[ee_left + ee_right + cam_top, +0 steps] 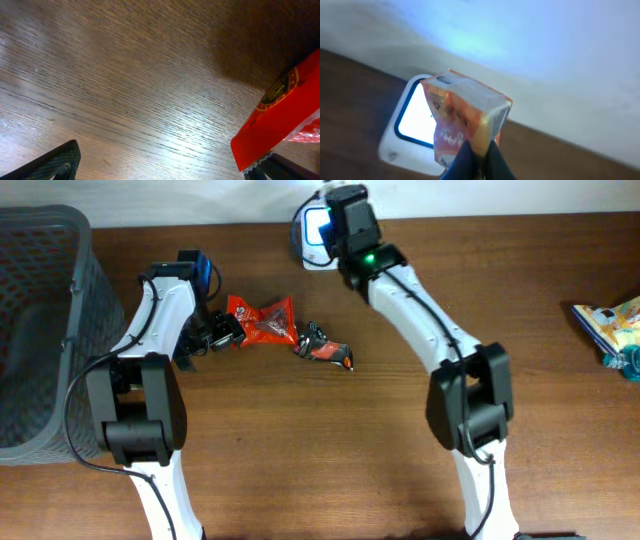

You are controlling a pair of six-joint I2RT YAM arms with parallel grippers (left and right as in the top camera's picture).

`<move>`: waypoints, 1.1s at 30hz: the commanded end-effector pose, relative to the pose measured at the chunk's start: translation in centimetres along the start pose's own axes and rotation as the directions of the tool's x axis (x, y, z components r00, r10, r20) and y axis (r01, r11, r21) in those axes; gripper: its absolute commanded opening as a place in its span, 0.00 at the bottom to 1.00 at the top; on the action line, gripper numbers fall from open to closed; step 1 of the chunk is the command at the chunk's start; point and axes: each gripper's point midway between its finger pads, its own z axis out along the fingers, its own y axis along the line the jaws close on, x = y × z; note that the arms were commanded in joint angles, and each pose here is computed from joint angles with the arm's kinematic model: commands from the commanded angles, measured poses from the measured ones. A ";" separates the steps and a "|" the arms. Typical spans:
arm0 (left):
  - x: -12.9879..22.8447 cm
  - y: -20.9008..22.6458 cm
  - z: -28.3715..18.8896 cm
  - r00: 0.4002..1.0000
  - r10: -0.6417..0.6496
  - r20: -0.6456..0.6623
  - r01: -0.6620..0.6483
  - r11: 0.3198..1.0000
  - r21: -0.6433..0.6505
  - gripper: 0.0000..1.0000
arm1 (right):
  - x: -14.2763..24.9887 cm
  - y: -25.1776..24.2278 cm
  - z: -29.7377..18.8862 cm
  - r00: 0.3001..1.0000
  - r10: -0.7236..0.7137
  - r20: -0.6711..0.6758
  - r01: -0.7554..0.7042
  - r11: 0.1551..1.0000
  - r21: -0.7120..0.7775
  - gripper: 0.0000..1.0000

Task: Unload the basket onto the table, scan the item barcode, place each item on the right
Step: 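Lift the orange box and hold it in front of the scanner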

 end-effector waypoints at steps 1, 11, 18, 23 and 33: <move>0.0 0.4 0.3 1.000 -0.012 -0.004 0.012 1.000 -0.015 0.99 | 0.7 -1.4 1.7 0.988 -0.155 -0.011 0.155 0.983 0.096 0.04; 0.0 0.4 0.3 1.000 -0.012 -0.005 0.012 1.000 -0.015 0.99 | 0.5 1.3 2.3 0.896 -0.442 0.052 0.443 0.897 -0.008 0.04; 0.0 0.4 0.3 1.000 -0.012 -0.005 0.012 1.000 -0.015 0.99 | 0.0 4.8 1.8 0.887 -0.440 0.142 0.457 0.881 -0.125 0.04; 0.0 0.4 0.3 1.000 -0.012 -0.005 0.012 1.000 -0.015 0.99 | 0.0 5.0 2.3 0.893 -0.425 0.149 0.442 0.890 -0.110 0.04; 0.0 0.4 0.3 1.000 -0.012 -0.005 0.012 1.000 -0.015 0.99 | -2.3 -9.1 -0.7 0.973 0.192 0.128 -0.224 0.922 0.317 0.04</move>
